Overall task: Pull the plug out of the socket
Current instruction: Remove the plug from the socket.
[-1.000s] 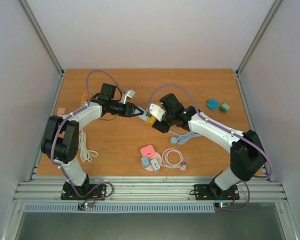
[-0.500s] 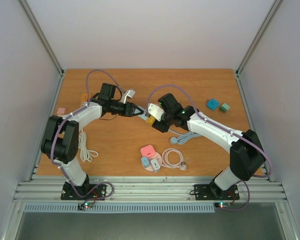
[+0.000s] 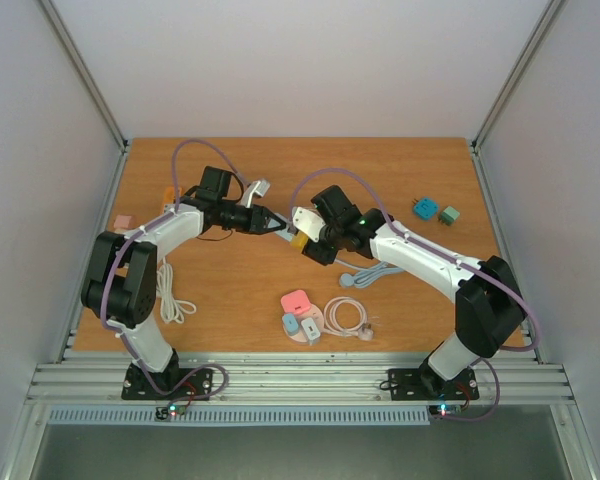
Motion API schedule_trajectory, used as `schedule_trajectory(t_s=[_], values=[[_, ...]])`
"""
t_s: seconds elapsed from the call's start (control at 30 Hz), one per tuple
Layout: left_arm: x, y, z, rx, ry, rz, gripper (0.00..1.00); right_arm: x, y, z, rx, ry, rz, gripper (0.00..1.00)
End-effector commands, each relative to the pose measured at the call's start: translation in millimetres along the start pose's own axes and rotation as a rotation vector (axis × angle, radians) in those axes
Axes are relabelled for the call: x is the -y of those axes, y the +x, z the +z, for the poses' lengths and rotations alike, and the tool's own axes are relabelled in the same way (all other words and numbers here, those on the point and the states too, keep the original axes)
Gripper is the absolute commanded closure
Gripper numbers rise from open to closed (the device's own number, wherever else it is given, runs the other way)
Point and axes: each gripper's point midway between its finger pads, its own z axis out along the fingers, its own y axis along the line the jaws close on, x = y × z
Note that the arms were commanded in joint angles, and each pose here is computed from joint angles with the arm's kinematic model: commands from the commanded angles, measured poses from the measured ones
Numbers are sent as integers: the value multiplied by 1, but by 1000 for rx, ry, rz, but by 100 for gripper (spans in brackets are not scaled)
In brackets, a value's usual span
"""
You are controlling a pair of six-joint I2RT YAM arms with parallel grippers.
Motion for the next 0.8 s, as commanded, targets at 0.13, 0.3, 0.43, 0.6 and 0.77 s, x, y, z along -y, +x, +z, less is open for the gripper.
schedule_trajectory(t_s=[0.13, 0.3, 0.43, 0.6, 0.77], values=[[17, -11, -8, 32, 14, 85, 99, 8, -5, -16, 64, -9, 22, 99], [18, -12, -9, 36, 16, 91, 100, 10, -2, -15, 62, -14, 31, 99], [17, -14, -9, 43, 14, 73, 99, 21, 1, -14, 62, 61, 21, 99], [8, -16, -10, 51, -29, 62, 100, 37, 1, -15, 58, 162, 25, 99], [-1, -15, -10, 50, -82, 58, 100, 34, -2, -10, 37, 190, -6, 99]])
